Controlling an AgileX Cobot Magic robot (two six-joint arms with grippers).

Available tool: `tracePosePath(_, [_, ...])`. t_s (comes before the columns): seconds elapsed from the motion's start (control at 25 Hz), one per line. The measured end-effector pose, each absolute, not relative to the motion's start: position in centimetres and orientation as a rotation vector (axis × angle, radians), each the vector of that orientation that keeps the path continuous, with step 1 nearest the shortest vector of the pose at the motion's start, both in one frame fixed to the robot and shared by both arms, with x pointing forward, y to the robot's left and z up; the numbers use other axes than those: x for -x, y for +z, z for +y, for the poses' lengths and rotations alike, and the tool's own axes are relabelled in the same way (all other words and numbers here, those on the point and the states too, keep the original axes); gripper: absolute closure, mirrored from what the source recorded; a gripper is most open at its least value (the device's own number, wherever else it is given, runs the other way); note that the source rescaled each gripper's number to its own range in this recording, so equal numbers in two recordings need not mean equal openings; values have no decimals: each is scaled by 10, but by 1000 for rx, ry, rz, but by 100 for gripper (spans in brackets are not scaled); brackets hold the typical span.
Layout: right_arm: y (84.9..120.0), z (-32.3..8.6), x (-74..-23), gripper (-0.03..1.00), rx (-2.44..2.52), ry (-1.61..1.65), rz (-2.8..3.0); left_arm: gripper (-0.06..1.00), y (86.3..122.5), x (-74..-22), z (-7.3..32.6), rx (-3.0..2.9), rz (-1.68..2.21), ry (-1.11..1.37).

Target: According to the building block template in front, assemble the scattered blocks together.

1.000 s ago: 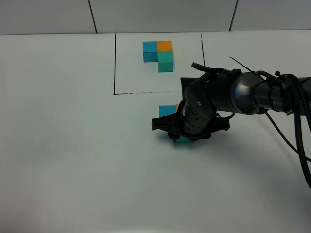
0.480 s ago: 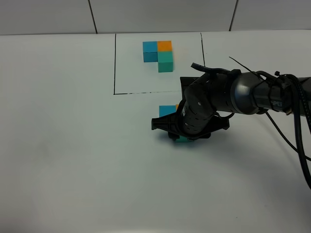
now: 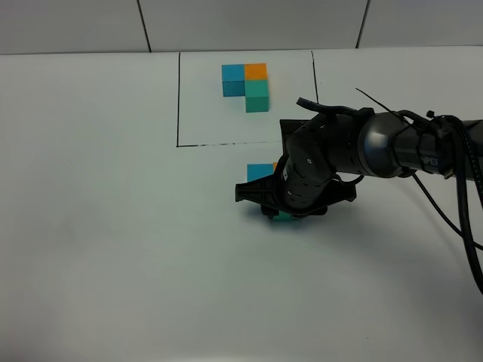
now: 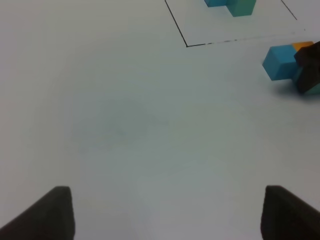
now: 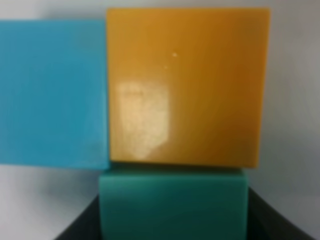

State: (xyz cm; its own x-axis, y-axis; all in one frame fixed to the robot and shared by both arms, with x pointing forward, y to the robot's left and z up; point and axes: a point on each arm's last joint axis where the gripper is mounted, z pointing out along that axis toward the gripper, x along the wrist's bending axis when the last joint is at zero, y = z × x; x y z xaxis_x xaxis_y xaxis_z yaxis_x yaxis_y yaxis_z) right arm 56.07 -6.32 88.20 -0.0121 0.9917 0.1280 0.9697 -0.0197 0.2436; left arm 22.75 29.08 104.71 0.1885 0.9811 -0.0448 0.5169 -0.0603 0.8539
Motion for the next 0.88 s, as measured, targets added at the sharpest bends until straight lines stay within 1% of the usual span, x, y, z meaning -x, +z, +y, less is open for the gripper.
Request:
tracePosePath(0.44, [881,-63,-561,96,-2147,399,2141,26,1047,-228,291,-1689,1432,755])
tracePosePath(0.52, [881,-63,-561,92,-2146,399,2142,26,1047,-228,291,-1689,1432,755])
tracePosePath(0.56, [881,-63,-561,88,-2140,399,2148,26,1047,-228,291,-1689,1432,755])
tracePosePath(0.64, [881,-62,-561,73,-2134,410,2154,26,1047,-228,291,-1689,1432,755])
tracePosePath(0.76, [882,-61,-563,42,-2096,439,2171,26,1047,-228,291,-1689,1432,755])
tracePosePath(0.88, [882,-60,-565,16,-2060,456,2190,26,1047,-228,291,-1689,1432,755])
